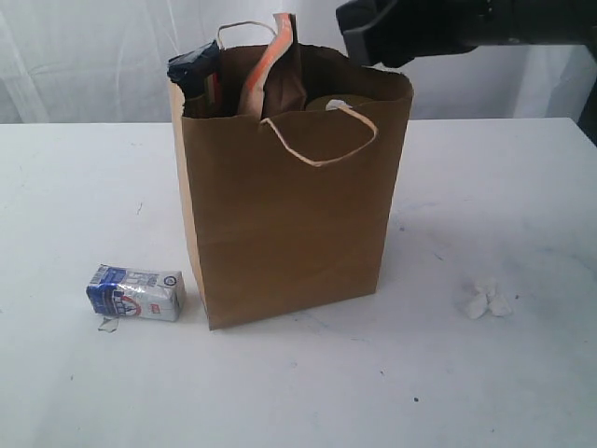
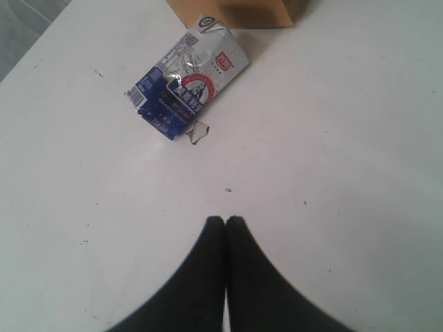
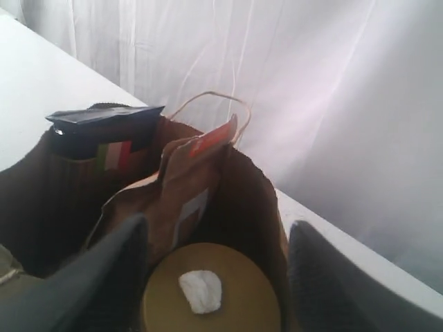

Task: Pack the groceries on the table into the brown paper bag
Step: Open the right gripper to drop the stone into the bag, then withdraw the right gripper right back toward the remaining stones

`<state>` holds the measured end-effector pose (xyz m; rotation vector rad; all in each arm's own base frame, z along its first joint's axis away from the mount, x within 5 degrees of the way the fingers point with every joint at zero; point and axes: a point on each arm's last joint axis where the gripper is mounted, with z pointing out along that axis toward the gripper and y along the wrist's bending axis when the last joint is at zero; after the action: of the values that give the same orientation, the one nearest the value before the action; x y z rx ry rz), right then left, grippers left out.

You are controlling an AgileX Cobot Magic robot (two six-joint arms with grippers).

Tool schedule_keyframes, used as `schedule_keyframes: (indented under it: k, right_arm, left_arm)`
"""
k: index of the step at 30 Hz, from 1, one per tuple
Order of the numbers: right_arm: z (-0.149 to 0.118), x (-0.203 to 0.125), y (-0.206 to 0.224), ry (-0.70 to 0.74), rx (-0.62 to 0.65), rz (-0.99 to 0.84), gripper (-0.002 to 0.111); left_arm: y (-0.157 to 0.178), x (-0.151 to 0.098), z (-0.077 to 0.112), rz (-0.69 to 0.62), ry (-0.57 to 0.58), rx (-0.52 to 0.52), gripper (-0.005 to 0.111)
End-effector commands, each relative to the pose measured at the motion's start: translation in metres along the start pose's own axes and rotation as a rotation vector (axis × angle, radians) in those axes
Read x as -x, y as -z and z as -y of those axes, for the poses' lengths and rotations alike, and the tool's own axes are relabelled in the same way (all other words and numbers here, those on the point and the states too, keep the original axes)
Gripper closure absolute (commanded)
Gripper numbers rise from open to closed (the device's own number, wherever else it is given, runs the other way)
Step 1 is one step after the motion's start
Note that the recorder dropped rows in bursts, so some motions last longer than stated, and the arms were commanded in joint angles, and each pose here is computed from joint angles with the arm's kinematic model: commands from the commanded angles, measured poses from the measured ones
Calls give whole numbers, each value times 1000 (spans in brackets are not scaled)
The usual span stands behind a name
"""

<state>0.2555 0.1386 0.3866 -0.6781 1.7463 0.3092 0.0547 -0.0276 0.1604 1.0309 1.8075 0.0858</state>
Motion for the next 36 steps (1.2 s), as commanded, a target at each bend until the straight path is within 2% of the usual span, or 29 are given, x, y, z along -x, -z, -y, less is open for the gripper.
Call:
schedule_keyframes:
  k: [1,6,9,15,21,25,27,31,36]
  right_arm:
    - [5,-7,21,35,-38,-12,57]
    - [3,-13,47,134,-74,-3,57]
    - [7,-15,62,140,-113,-10,57]
    - [25,-24,91,14,-231,-110,57]
    - [43,-40,120,-29,-419,-293,57]
    - [48,-52,137,-118,-529,-434,57]
    - [46,-60,141,-167,-537,-525,58]
    - [39,-81,135,-237,-476,-699,58]
    - [33,-108,116,-275,-397,-791,58]
  left_arm:
    - [0,-1,1,3,10,3,107]
    - [0,-1,1,3,10,3,107]
    - [0,-1,1,3,10,3,107]
    - [0,-1,1,3,10,3,107]
    - [0,-1,1,3,10,3,107]
    - [0,-1,1,3,10,3,107]
    - [0,-1,1,3,10,3,107]
    - [0,-1,1,3,10,3,107]
    - [0,-1,1,3,10,3,107]
